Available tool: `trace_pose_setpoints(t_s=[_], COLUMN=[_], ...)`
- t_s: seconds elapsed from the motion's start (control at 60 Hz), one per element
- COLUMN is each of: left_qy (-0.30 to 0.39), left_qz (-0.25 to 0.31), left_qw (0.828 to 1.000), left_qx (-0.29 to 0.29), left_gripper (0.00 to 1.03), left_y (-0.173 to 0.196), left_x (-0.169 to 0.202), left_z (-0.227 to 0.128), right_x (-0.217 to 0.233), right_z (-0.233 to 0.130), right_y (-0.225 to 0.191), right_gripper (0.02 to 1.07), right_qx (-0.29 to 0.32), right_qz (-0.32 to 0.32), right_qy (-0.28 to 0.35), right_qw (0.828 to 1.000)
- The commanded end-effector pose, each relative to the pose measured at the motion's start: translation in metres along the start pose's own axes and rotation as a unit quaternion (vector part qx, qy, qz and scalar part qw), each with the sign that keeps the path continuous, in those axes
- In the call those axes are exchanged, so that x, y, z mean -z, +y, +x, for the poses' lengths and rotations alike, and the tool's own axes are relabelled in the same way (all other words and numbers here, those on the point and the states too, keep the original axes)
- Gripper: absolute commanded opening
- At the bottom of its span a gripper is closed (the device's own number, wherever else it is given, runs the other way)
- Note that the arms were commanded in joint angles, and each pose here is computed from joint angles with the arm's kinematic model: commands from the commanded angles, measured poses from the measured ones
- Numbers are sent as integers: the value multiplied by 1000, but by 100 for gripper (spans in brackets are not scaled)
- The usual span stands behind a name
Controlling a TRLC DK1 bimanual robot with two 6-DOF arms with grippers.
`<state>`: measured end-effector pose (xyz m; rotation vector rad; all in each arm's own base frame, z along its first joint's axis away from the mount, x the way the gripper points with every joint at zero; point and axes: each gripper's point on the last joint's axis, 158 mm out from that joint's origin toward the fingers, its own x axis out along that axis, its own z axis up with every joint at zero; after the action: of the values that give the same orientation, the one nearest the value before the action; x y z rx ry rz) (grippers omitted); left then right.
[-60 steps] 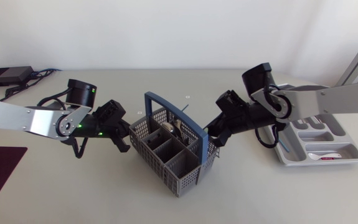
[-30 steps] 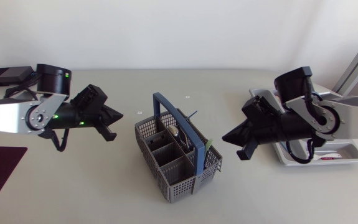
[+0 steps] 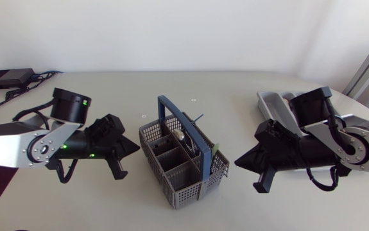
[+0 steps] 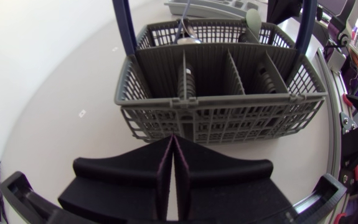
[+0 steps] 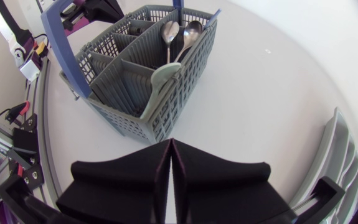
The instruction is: Sort the cutlery from the basket into the organizer compartments.
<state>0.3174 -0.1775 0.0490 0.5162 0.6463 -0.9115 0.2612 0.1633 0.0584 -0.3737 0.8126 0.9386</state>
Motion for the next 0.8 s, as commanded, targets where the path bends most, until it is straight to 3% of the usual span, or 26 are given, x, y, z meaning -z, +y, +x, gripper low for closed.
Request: trace_pose_setpoints(t_s=[0.0,0.783], left_qy=[0,-15], left_qz=[-2,-27], left_qw=[1000,1000], left_qx=[10,4], left_gripper=[3,3], left_y=[1,85], left_x=[-6,-52], left_z=[11,84], right_x=[7,-45], right_z=[9,43], right_y=[6,62], right_gripper=[8,8], right_qx=[-7,-37], right_qz=[3,-44], right_qy=[12,10], right_qw=[1000,998])
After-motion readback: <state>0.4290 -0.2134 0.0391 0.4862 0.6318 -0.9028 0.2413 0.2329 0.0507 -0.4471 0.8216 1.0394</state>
